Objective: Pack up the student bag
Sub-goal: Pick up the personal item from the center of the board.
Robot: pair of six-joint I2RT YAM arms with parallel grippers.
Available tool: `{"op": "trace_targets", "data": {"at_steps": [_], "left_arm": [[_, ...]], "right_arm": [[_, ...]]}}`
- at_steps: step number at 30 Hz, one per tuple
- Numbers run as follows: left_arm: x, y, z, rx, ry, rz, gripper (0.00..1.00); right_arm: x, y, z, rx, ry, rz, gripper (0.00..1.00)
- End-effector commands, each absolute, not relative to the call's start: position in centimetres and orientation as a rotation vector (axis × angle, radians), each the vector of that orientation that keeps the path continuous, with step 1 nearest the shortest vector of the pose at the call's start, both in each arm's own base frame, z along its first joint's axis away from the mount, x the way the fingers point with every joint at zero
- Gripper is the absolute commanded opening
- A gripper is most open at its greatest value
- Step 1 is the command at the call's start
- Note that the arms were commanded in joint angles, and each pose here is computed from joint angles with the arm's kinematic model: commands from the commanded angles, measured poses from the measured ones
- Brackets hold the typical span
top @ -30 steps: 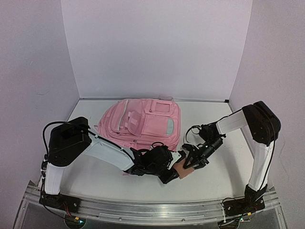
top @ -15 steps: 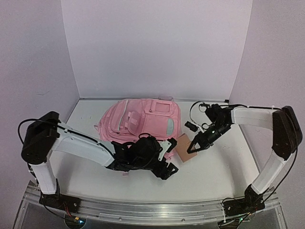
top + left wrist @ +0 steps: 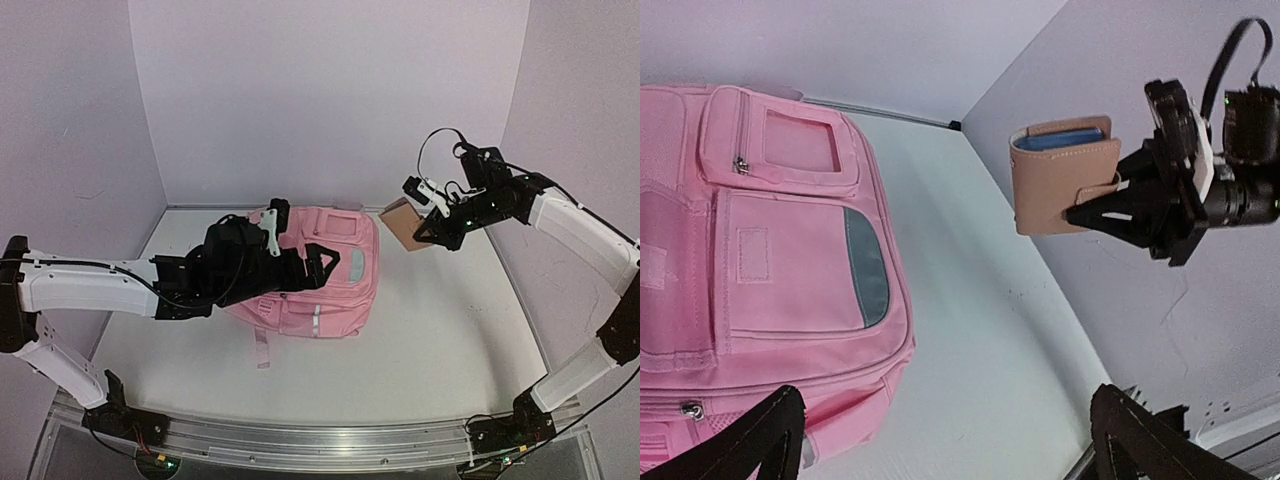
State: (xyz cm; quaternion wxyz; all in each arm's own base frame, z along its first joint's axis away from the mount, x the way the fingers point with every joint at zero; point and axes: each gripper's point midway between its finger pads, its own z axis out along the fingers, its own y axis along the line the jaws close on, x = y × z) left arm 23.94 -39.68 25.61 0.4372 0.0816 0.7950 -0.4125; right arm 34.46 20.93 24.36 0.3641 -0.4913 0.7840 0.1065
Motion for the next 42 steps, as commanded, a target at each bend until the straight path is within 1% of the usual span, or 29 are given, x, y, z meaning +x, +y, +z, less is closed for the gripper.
{"op": "trace_targets", "data": {"at_steps": [1,5,8,12,13,16,18,22,26,28,32,35,38,42], "left_arm": [[25.0,-39.1,30.5,-0.03,1.874,-1.243,1.0],[26.0,-39.8,31.9,-0.129,1.826,-1.398,0.98],[26.9,-40.5,32.0,-0.202,1.835,-1.481,0.96],[28.1,-41.0,31.7,-0.339,1.795,-1.719,0.94],[28.4,-41.0,31.0,-0.371,1.787,-1.784,0.93],[29.0,-41.5,31.6,-0.4,1.708,-2.008,0.84],[29.5,-42.8,31.1,-0.392,1.702,-2.092,0.81],[29.8,-44.2,31.0,-0.366,1.68,-2.175,0.78],[30.1,-44.8,30.9,-0.357,1.687,-2.183,0.78],[30.1,-45.1,31.1,-0.347,1.691,-2.189,0.8],[30.2,-45.4,30.8,-0.362,1.68,-2.23,0.87],[30.2,-45.9,30.7,-0.361,1.667,-2.281,0.88],[30.3,-46.9,30.3,-0.344,1.68,-2.312,0.87],[30.3,-47.6,30.3,-0.323,1.671,-2.347,0.83]], "right_arm": [[37.2,20.9,29.3,-1.252,1.825,-0.037,0.0],[37.2,21.9,30.2,-1.251,1.779,-0.109,0.0],[36.8,22.8,30.1,-1.272,1.756,-0.123,0.0],[36.7,23.4,30.3,-1.273,1.739,-0.139,0.0],[36.5,23.7,30.4,-1.283,1.728,-0.14,0.0],[36.1,24.3,30.6,-1.306,1.706,-0.147,0.0],[35.8,24.8,30.5,-1.337,1.686,-0.154,0.0],[35.1,25.5,30.1,-1.392,1.653,-0.173,0.0],[34.8,25.5,29.6,-1.425,1.641,-0.21,0.0],[34.7,25.7,29.2,-1.444,1.635,-0.218,0.0],[34.5,25.9,28.8,-1.458,1.63,-0.222,0.0],[34.5,26.1,28.6,-1.47,1.624,-0.23,0.0],[34.3,26.4,28.4,-1.486,1.615,-0.235,0.0],[34.0,26.8,28.2,-1.508,1.599,-0.246,0.0]]}}
